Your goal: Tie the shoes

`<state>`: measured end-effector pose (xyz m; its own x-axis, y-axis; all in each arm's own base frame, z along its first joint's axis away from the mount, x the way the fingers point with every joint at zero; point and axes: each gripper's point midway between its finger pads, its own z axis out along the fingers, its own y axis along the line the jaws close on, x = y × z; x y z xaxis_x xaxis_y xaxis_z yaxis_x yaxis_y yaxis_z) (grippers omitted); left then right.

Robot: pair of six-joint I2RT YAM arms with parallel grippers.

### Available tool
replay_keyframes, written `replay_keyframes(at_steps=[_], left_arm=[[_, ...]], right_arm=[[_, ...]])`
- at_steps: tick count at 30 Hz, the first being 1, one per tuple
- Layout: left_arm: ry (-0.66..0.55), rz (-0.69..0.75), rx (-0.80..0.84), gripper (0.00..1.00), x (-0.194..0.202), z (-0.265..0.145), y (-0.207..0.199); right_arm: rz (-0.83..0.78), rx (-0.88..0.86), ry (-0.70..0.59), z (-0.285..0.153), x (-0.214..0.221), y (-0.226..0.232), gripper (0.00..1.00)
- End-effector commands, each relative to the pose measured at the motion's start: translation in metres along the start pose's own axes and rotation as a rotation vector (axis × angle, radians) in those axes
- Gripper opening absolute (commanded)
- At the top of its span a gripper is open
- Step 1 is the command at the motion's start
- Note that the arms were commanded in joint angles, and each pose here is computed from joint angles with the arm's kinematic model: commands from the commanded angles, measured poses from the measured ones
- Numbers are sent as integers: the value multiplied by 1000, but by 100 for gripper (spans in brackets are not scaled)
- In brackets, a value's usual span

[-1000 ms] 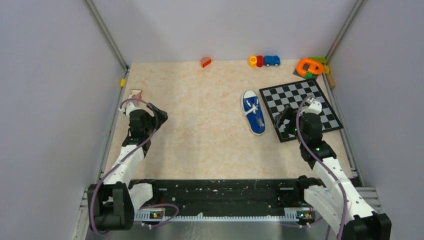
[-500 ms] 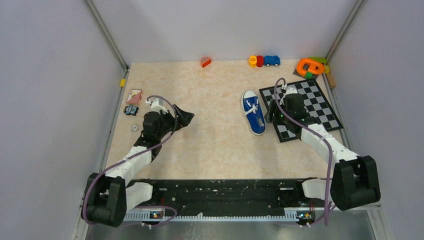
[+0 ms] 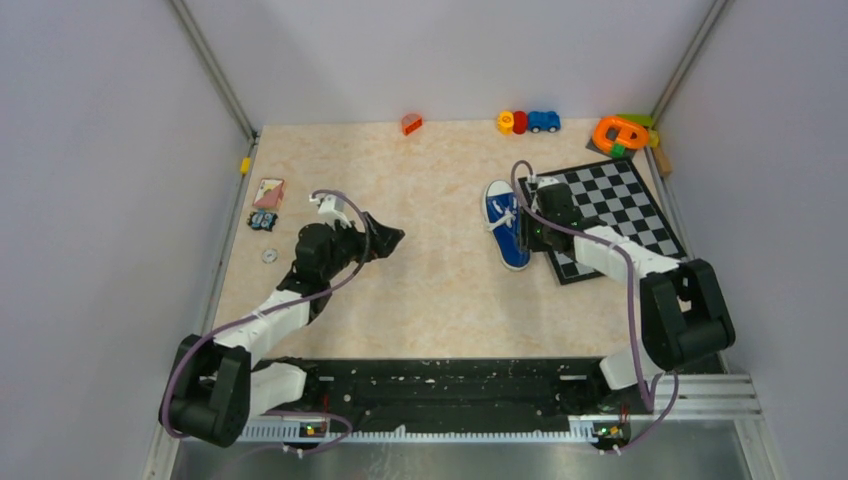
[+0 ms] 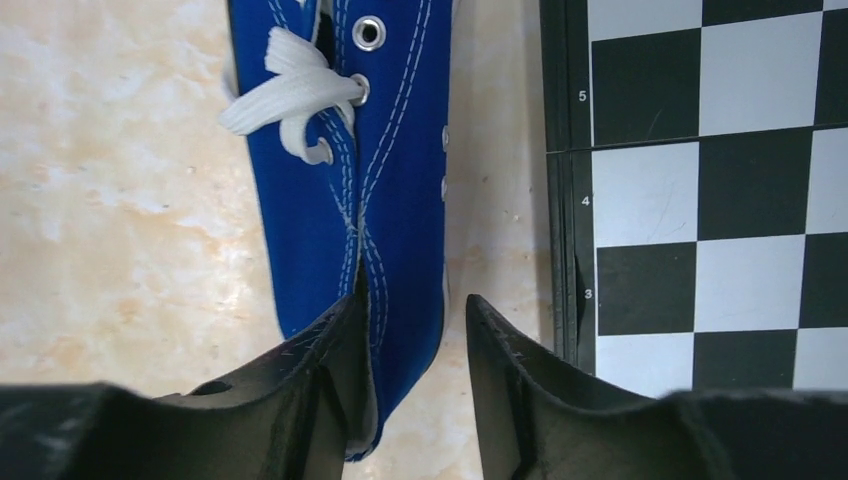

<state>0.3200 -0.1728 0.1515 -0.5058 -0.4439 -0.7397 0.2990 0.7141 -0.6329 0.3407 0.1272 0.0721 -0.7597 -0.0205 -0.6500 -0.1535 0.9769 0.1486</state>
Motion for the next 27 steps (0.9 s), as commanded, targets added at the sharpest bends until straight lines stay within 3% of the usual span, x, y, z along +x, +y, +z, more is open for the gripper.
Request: replay_keyframes(at_steps=[1,3,5,6,11,18,27], left_arm=[[-59,60,64,93,-18,2,-17],[-73,57,60,93,-17,1,-16],[-118,60,87,93,-18,-2,-17],[-145,67,109,93,-19,-4,-19],[-226,130,151,94,-25,-16,-24],[-296,135,214,95,-31,-25,-35],[-336,218,411,90,-23,-40,-70]], right_arm=[[-53,107,-20,9,-18,-5,36],[-63,109,-16,13,-20,-2,25],[-94,76,-28,13,-26,11,4],[-111,65,-51,9,-32,19,0],[-218,67,-273,-41,-72,56,0],[-297,-163,-527,-133,-121,114,0],[-253,-333,-623,-202,-156,146,0]])
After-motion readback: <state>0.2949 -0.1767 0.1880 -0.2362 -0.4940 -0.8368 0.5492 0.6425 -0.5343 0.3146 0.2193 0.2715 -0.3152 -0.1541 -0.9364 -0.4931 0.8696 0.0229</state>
